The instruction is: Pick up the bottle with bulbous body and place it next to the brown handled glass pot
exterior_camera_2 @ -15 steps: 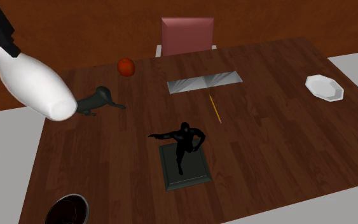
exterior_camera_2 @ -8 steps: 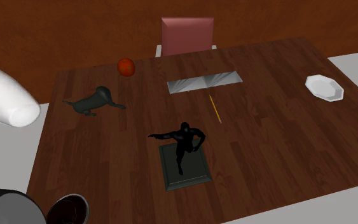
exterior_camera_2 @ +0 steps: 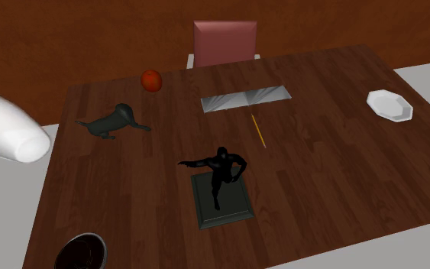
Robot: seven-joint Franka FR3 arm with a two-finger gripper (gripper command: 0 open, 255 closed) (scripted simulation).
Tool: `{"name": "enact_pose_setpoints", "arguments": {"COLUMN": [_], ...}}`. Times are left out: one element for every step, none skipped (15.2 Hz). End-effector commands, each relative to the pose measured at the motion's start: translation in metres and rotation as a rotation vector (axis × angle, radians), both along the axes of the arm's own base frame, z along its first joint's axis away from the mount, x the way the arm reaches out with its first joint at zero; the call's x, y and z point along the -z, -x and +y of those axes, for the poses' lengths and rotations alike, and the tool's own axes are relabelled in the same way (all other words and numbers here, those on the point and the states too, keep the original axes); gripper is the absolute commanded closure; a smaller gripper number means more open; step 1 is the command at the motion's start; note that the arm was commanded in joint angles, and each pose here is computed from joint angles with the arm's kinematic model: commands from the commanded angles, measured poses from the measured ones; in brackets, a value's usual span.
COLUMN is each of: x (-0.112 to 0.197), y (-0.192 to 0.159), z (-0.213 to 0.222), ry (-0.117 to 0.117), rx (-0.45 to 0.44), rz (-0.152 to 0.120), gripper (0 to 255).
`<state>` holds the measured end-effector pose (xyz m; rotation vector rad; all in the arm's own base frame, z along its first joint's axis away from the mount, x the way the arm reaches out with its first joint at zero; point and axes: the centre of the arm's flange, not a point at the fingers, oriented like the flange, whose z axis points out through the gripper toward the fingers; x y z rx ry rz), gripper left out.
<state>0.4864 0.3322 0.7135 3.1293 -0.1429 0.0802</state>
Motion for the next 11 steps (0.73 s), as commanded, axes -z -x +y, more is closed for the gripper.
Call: {"name": "enact_pose_setpoints", "arguments": {"x": [0.012, 0.017, 0.022, 0.027, 0.033, 0.038, 0.043, 0.048, 0.054, 0.059, 0.064], "y": [0.0, 0.0, 0.0, 0.0, 0.0, 0.0, 0.0, 0.0, 0.0, 0.0, 0.0], "z": [0.0, 0.0, 0.0, 0.0, 0.0, 0.0, 0.0, 0.0, 0.0, 0.0, 0.0], "ry": [-0.001, -0.001, -0.001, -0.001, -0.001, -0.001, -0.001, -0.001, -0.001, -0.001, -0.001], "rx": [0.0, 0.0, 0.0, 0.0, 0.0, 0.0, 0.0, 0.0, 0.0, 0.0, 0.0], "rz": [-0.001, -0.001, -0.001, -0.001, -0.001, -0.001, -0.001, -0.001, -0.001, -0.001, -0.001], "gripper": [255, 255, 255, 255, 255, 255, 255, 255, 255, 255, 255]}}
